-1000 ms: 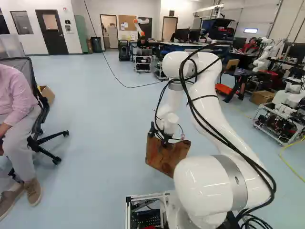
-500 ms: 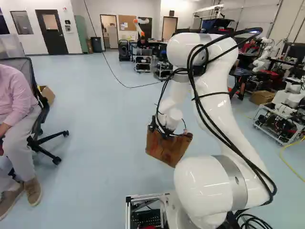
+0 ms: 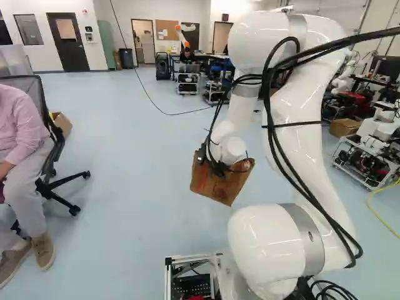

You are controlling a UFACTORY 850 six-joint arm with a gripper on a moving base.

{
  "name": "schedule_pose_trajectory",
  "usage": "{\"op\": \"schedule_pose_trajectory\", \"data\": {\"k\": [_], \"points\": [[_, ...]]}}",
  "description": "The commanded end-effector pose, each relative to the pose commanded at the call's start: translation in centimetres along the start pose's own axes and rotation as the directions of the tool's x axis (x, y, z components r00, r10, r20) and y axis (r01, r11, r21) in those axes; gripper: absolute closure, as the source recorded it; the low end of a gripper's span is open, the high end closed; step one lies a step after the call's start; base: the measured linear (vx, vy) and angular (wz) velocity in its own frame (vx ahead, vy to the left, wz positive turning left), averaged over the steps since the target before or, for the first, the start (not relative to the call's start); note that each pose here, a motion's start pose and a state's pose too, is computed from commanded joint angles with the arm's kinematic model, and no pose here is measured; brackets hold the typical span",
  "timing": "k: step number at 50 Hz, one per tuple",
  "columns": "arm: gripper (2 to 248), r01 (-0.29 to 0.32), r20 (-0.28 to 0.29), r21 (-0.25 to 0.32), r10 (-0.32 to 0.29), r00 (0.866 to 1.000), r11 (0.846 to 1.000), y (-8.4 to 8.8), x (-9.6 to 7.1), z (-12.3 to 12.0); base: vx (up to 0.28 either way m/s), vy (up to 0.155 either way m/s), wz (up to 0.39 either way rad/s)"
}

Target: Pick up the grocery bag from the ground

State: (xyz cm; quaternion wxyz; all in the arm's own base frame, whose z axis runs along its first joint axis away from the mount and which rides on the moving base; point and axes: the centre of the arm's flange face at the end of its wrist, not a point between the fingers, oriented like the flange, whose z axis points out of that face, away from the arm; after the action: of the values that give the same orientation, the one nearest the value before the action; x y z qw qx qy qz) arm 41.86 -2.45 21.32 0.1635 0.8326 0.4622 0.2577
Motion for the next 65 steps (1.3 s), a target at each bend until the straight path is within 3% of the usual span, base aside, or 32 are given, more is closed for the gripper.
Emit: {"op": "schedule_pose_trajectory", "data": {"k": [14, 43, 65], "points": [[229, -0.003, -0.049, -0.093, -0.001, 0.999, 0.996, 0.6, 0.3, -4.0, 0.0, 0.0, 0.0], [229, -0.028, -0.103, -0.207, 0.007, 0.995, 0.978, 0.4, -0.1, -11.8, 0.0, 0.0, 0.0], [229, -0.037, -0.111, -0.219, 0.013, 0.994, 0.975, -0.1, -0.4, -12.9, 0.0, 0.0, 0.0]]}}
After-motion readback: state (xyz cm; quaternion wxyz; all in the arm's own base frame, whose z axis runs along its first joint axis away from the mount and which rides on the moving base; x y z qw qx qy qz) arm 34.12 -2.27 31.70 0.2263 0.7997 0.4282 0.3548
